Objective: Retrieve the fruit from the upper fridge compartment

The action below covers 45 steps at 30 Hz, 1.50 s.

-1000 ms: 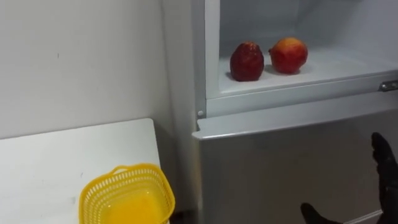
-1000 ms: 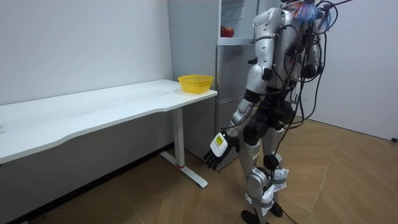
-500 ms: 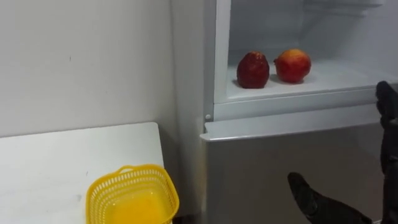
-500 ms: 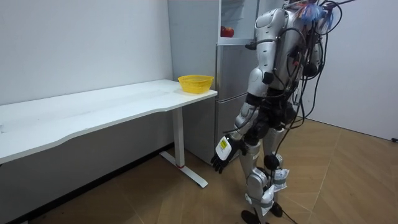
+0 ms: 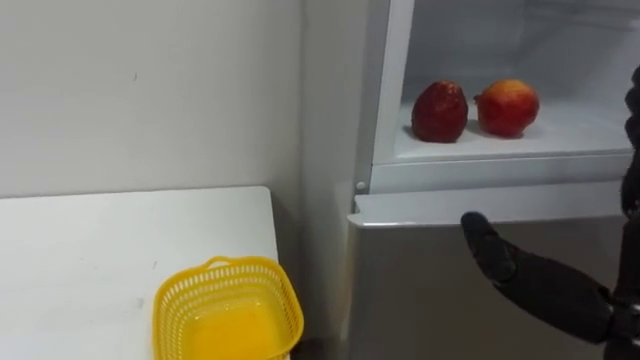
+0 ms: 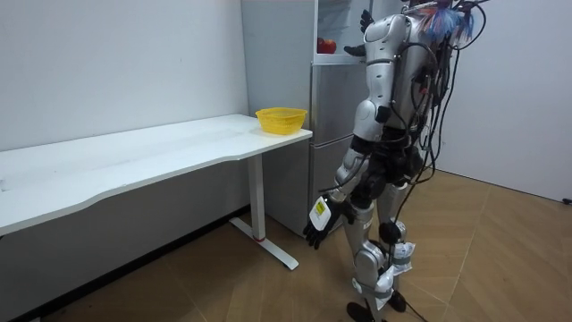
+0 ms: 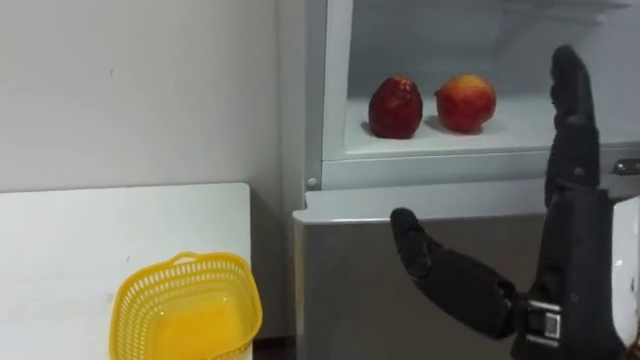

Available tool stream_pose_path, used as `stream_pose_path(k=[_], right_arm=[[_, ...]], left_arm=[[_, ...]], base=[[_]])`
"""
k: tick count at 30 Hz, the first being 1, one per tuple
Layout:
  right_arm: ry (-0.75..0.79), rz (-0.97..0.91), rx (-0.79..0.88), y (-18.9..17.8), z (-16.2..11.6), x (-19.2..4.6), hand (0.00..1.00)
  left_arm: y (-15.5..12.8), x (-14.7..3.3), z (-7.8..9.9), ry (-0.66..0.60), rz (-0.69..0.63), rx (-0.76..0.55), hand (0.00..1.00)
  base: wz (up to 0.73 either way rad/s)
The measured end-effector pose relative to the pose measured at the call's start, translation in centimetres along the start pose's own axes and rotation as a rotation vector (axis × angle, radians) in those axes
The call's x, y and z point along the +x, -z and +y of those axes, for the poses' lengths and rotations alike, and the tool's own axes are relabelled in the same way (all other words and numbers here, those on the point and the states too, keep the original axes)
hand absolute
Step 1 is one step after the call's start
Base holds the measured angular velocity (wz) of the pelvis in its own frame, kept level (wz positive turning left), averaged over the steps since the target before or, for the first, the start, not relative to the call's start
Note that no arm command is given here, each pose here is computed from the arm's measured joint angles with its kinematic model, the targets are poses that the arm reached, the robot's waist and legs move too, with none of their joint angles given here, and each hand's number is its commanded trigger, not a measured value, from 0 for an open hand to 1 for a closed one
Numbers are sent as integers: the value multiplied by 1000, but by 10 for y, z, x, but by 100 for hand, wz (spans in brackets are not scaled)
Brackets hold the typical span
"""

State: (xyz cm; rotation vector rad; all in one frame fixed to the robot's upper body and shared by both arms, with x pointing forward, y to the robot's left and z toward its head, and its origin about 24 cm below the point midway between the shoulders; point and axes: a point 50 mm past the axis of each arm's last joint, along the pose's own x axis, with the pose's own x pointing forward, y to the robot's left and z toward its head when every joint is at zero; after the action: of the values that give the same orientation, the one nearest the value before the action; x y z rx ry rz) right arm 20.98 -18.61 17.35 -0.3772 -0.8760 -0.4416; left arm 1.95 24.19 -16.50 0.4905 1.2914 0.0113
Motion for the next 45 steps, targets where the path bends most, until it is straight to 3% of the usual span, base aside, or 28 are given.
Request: stream_pose_path(k=[12,20,31,39,45], right_arm=[[49,14,28,18,-9,38,0],[54,107,-55,42,-13,43,0],[18,56,-53,37,-9,63,0],[-19,211,-58,65,-8,74,0],[-24,226,-70,69,-7,79,0]], left_arm=[[8,-1,-1,41,54,53,0],[6,1,1,89,81,54,0],[-3,3,6,92,53,100,0],[-4,3,9,90,62,93,0],[-1,2,11,85,78,92,0]], base=[[7],[3],[1],[0],[1]])
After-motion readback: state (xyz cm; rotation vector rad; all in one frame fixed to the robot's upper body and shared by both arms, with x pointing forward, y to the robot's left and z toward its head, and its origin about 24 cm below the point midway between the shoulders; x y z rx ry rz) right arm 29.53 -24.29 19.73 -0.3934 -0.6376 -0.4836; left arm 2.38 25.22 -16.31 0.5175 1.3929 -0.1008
